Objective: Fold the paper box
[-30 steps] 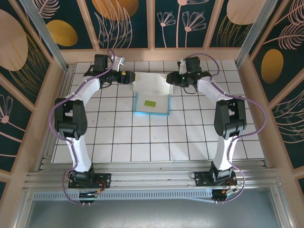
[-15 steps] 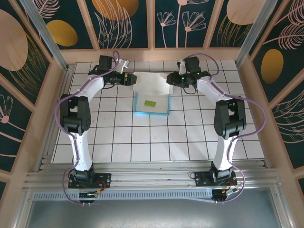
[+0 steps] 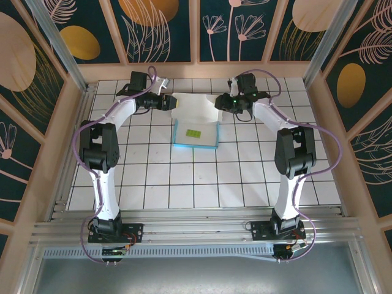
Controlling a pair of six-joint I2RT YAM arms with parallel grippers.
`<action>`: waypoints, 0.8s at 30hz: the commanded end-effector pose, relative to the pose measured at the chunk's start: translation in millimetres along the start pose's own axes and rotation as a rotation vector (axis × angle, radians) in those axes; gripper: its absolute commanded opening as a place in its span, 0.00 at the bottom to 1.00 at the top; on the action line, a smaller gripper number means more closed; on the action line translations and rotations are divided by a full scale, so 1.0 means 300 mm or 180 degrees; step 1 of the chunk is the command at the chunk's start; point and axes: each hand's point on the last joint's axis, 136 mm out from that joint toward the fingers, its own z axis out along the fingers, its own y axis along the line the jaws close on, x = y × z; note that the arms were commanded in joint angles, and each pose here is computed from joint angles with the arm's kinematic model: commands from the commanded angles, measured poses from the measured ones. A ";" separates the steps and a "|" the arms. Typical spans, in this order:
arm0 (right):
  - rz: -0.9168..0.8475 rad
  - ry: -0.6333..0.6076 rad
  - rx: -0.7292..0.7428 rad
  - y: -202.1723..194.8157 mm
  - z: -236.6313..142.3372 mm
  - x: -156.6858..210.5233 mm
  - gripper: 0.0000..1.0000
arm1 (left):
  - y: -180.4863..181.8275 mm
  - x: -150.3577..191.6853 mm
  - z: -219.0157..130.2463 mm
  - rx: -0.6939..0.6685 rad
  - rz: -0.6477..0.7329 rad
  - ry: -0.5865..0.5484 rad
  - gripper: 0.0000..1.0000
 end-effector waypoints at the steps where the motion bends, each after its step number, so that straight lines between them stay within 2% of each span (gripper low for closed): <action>1: 0.0101 -0.0027 0.0078 0.012 -0.001 -0.013 0.40 | -0.033 -0.015 -0.027 -0.0077 -0.0044 0.0006 0.50; 9: 0.0181 -0.0039 0.0214 -0.006 0.002 -0.012 0.36 | -0.030 -0.008 -0.051 -0.0333 -0.0157 0.0075 0.50; 12: 0.0146 -0.0032 0.0234 -0.001 0.006 -0.006 0.35 | -0.031 0.000 -0.053 -0.0388 -0.0207 0.0109 0.59; 16: 0.0096 -0.0034 0.0266 0.001 0.005 -0.004 0.35 | -0.047 -0.012 -0.066 -0.0424 -0.0161 0.0086 0.60; 20: 0.0092 -0.0026 0.0258 0.005 0.007 0.000 0.35 | -0.040 -0.023 -0.070 -0.0467 -0.0118 0.0075 0.57; 24: 0.0098 -0.0025 0.0259 0.006 0.010 0.000 0.35 | -0.040 -0.025 -0.063 -0.0441 -0.0128 0.0109 0.46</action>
